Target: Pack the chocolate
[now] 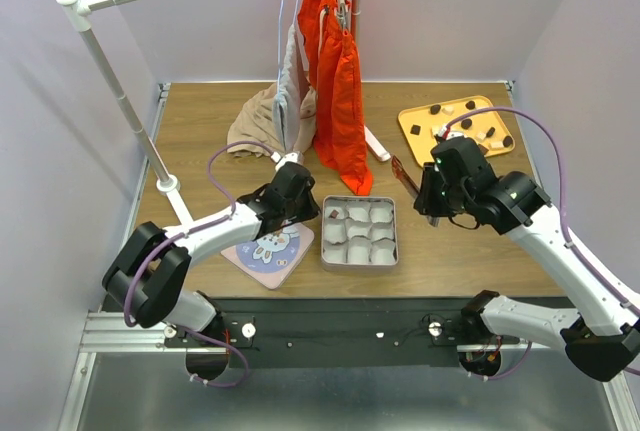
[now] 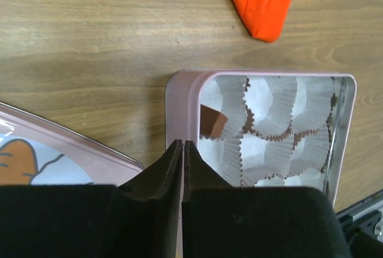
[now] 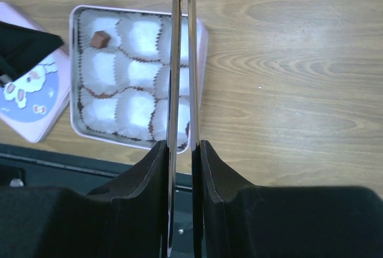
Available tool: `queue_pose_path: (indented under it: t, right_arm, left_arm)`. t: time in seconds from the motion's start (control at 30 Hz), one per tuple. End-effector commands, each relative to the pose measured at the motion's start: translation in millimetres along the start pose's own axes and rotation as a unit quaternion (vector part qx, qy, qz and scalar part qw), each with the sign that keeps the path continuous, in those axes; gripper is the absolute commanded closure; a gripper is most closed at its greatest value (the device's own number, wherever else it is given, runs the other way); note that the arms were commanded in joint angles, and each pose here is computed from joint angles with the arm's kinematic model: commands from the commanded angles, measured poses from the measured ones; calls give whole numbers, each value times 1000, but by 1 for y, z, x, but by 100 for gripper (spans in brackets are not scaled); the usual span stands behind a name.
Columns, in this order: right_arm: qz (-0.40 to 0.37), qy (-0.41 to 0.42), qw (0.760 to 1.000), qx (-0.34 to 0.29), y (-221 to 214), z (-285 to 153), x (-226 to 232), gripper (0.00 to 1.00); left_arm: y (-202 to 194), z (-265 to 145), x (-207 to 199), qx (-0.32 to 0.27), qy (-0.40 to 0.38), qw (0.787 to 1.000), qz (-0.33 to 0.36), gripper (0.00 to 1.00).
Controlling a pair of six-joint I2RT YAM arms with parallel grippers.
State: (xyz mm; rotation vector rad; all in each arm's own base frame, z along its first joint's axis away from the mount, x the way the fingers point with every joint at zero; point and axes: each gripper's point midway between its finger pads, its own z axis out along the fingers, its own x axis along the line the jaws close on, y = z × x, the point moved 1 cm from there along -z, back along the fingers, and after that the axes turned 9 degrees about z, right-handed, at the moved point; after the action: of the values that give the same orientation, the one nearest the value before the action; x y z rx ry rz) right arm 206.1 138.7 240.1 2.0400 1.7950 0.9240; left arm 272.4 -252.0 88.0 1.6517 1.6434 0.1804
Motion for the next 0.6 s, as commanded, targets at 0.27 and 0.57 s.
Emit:
queue_pose_path:
  t: [0.27, 0.57]
  right_arm:
    - [52, -107, 991, -54, 27, 21, -41, 66]
    - [107, -86, 989, -62, 69, 57, -70, 66]
  left_arm:
    - [29, -1, 7, -45, 5, 999, -3, 86]
    - [33, -26, -6, -49, -37, 995, 82, 83]
